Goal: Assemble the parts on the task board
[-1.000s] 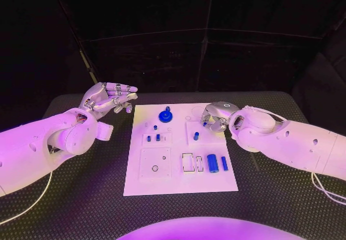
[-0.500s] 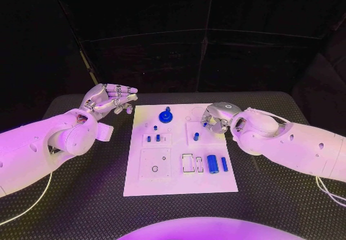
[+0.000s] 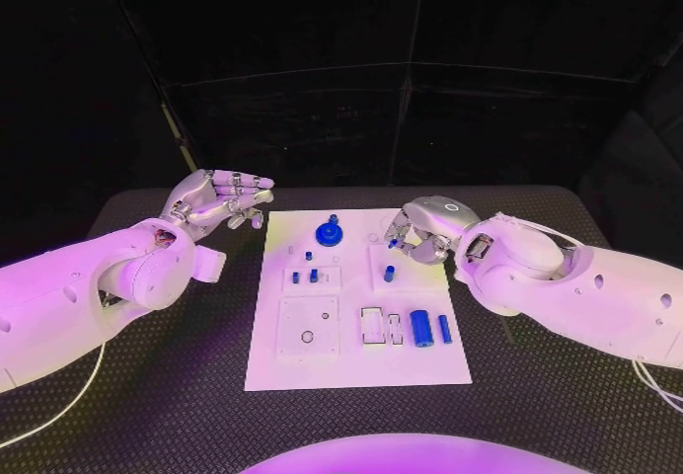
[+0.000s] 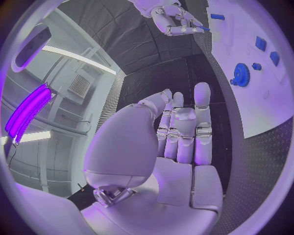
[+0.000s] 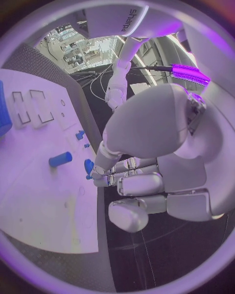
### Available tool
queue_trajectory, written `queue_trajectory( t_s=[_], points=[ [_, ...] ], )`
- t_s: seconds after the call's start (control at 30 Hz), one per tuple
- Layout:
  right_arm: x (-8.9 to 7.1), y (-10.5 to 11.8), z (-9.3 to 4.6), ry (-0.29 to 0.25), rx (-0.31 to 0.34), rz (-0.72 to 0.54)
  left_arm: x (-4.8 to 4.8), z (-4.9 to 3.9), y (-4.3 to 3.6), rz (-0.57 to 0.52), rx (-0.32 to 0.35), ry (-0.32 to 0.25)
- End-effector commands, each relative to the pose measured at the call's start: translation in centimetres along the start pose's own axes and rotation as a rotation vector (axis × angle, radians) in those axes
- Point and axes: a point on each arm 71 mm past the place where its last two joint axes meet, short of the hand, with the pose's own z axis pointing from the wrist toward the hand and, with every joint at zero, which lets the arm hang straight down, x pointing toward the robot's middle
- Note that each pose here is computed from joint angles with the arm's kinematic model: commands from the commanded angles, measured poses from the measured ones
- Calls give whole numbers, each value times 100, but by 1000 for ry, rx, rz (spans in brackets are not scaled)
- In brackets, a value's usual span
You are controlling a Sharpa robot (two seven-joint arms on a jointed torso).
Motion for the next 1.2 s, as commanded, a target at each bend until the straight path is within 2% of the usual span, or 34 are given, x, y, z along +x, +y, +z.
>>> queue_trajectory(
  t_s=[0.03, 0.2, 0.5, 0.7, 0.93, 1.2],
  points=[
    [-48, 148, 8, -47, -52, 22, 17, 9, -10, -9, 4, 5],
    [-67, 421, 29, -63, -130, 52, 35, 14, -10, -11, 5, 10],
    [-7, 667, 140, -45, -192, 85, 64, 28, -8, -15, 6, 16],
    [171, 810, 170, 1, -229, 91, 79, 34, -9, -17, 6, 19],
    [448, 919, 138, 70, -248, 103, 97, 47, -6, -19, 6, 24],
    [617, 961, 134, 111, -251, 103, 122, 63, -2, -23, 6, 31]
  ],
)
